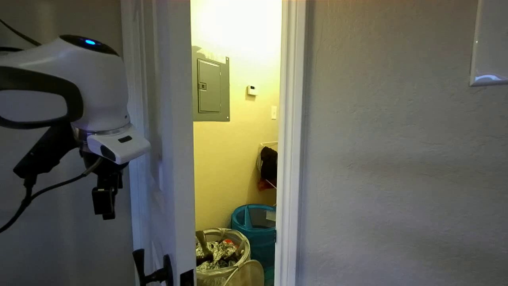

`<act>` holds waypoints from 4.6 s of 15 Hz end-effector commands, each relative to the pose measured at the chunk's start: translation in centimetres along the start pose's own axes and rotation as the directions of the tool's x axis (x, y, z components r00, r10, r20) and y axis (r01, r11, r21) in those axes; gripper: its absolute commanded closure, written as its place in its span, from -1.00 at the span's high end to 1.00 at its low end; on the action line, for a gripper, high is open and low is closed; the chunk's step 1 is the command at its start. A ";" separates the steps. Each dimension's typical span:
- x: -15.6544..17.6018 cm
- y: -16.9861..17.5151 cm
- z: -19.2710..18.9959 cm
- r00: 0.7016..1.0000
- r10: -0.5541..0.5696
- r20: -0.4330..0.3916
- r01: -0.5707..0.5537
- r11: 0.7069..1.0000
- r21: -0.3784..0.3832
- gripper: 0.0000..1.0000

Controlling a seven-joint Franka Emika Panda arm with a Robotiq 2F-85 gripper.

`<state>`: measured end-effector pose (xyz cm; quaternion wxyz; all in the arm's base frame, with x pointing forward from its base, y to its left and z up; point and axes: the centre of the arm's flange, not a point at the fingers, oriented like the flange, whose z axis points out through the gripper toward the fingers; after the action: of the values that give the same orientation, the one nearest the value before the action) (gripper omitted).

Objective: Open the door

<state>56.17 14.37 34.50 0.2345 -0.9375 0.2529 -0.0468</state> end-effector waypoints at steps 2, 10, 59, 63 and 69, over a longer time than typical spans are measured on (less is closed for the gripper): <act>-1.6 3.5 -4.2 0.995 0.104 -0.004 -0.104 0.990 -0.095 1.00; -2.5 10.2 -9.3 0.902 0.372 -0.220 -0.426 0.854 -0.300 1.00; 22.0 22.6 -6.8 0.993 0.112 0.023 -0.111 0.899 0.424 1.00; 21.1 23.0 -6.8 0.995 0.090 0.049 -0.102 0.899 0.426 1.00; 18.4 23.3 -6.0 0.988 0.063 0.142 -0.112 0.925 0.363 1.00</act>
<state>63.02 -16.36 28.34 0.4330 -0.8556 0.2783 -0.0557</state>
